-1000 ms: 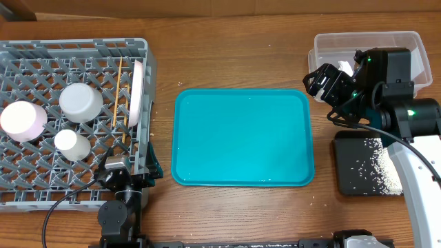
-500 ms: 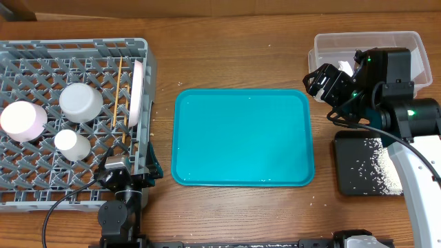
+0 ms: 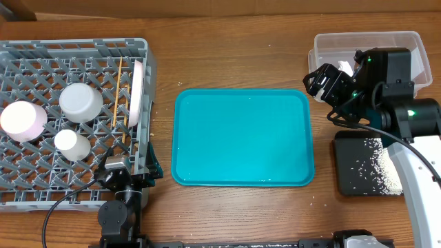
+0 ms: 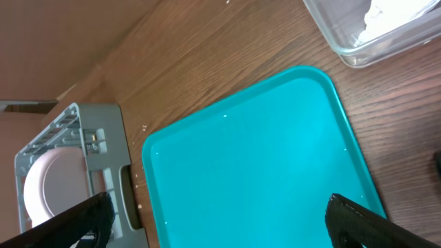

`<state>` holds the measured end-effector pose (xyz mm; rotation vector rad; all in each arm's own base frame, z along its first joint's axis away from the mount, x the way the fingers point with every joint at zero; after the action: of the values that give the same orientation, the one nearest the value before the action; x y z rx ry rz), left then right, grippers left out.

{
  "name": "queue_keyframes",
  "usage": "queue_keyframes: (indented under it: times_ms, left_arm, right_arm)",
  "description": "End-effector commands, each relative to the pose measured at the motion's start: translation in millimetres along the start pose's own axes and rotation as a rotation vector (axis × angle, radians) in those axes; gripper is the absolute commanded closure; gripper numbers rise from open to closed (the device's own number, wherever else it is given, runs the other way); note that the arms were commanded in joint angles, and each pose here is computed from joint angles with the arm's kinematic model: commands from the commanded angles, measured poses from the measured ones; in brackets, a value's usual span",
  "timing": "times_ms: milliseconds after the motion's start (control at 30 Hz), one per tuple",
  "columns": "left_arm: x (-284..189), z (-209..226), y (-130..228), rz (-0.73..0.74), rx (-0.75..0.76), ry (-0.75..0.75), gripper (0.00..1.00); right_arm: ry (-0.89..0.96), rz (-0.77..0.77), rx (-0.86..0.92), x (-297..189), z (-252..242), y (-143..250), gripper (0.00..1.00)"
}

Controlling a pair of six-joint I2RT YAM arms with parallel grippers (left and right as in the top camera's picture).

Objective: Sort waste into correct bins and load items into the dishwasher

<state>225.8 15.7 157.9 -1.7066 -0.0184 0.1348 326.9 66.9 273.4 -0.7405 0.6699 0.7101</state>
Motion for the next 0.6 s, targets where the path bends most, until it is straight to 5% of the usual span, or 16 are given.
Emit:
queue_keyframes:
  times_ms: [0, 233, 567]
  left_arm:
    - [-0.3, -0.6, -0.3, -0.006, 0.014, 0.007, 0.0]
    - [-0.3, -0.6, -0.3, -0.006, 0.014, 0.007, 0.0]
    - [-0.3, -0.6, -0.3, -0.006, 0.014, 0.007, 0.0]
  right_arm:
    - [0.019, -0.101, -0.024, -27.7, -1.1, -5.1, 0.0]
    - [0.153, -0.29, -0.026, -65.5, -36.8, 2.5, 0.0]
    - [-0.037, -0.49, -0.135, -51.1, -76.7, 56.4, 0.0]
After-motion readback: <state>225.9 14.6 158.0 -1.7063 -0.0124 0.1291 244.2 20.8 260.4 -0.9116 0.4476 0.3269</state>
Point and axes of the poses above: each gripper's point midway between its finger pads, its own x axis out along the fingers, its own z axis along the line the jaws close on, y = z × x, the point moved 2 cm from there along -x, back along the fingers, and after that the axes turned 1 degree about x, right-handed, at the moved point
